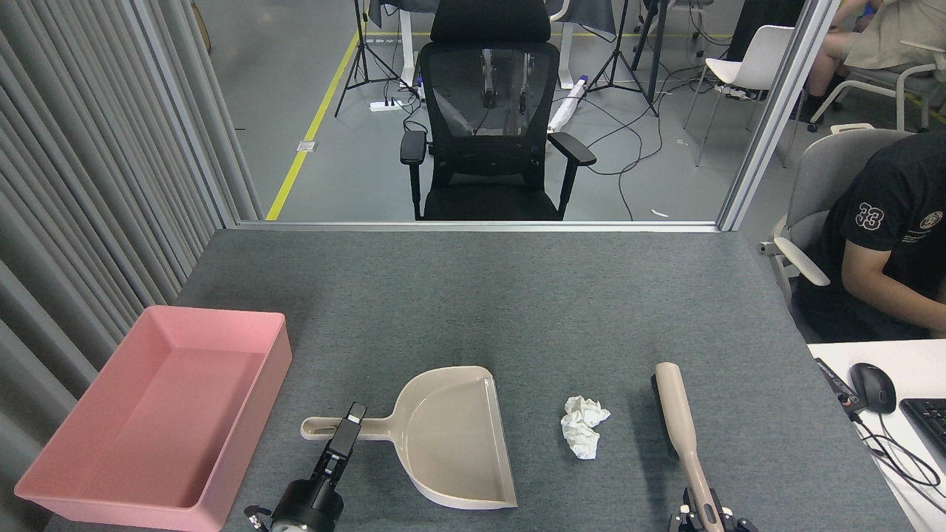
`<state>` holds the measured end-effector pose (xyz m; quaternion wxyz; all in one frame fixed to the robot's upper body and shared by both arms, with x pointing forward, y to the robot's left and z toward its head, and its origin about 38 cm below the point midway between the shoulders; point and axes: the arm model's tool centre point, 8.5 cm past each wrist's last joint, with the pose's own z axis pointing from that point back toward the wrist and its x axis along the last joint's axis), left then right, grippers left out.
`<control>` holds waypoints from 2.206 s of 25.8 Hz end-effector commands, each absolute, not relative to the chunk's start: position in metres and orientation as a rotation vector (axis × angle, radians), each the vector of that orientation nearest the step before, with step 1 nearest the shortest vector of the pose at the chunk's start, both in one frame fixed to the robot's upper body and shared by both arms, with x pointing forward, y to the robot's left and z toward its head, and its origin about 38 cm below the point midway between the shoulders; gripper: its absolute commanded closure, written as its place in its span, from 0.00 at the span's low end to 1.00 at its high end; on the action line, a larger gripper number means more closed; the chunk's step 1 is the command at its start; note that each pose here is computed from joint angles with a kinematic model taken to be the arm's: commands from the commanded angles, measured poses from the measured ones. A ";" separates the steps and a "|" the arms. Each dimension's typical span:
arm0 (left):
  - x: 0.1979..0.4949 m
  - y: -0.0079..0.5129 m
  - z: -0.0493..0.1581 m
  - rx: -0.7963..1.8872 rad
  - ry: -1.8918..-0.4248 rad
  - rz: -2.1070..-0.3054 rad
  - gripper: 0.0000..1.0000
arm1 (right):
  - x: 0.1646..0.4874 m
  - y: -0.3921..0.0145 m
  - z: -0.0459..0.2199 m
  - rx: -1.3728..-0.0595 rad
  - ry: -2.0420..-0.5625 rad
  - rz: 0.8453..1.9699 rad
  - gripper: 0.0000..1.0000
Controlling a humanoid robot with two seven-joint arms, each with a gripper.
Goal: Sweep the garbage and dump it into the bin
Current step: 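Close the left gripper on the dustpan handle and right on the brush handle, then lift the brush with the right gripper and move it toward the tissue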
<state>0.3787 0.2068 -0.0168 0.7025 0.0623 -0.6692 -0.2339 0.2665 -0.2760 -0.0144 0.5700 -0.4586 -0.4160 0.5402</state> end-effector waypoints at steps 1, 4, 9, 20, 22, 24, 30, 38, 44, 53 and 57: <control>0.378 0.207 -0.014 0.133 -1.496 -0.531 0.43 | 0.267 -0.276 -0.014 -1.079 -0.978 1.268 0.98; 0.378 0.208 -0.014 0.136 -1.499 -0.534 0.43 | 0.267 -0.276 -0.014 -1.079 -0.978 1.268 0.98; 0.376 0.208 -0.015 0.135 -1.498 -0.537 0.43 | 0.270 -0.276 -0.012 -1.082 -0.983 1.264 0.98; 0.375 0.212 -0.017 0.113 -1.500 -0.446 0.52 | 0.270 -0.276 -0.012 -1.082 -0.983 1.264 0.97; 0.375 0.211 -0.017 0.108 -1.500 -0.448 0.57 | 0.271 -0.275 -0.012 -1.083 -0.985 1.264 0.97; 0.375 0.206 -0.016 0.081 -1.504 -0.470 0.61 | 0.270 -0.276 -0.012 -1.084 -0.983 1.263 0.97; 0.375 0.204 -0.017 0.061 -1.497 -0.480 0.72 | 0.270 -0.276 -0.012 -1.084 -0.983 1.263 0.97; 0.375 0.202 -0.015 0.057 -1.521 -0.497 0.79 | 0.271 -0.275 -0.011 -1.081 -0.991 1.267 0.97; 0.374 0.201 -0.016 0.053 -1.527 -0.501 0.82 | 0.269 -0.268 -0.013 -1.041 -1.036 1.303 0.98; 0.374 0.201 -0.016 0.055 -1.528 -0.502 0.83 | 0.267 -0.238 -0.016 -0.959 -1.113 1.319 1.00; 0.374 0.200 -0.015 0.055 -1.531 -0.506 0.83 | 0.269 -0.213 -0.015 -0.921 -1.167 1.323 1.00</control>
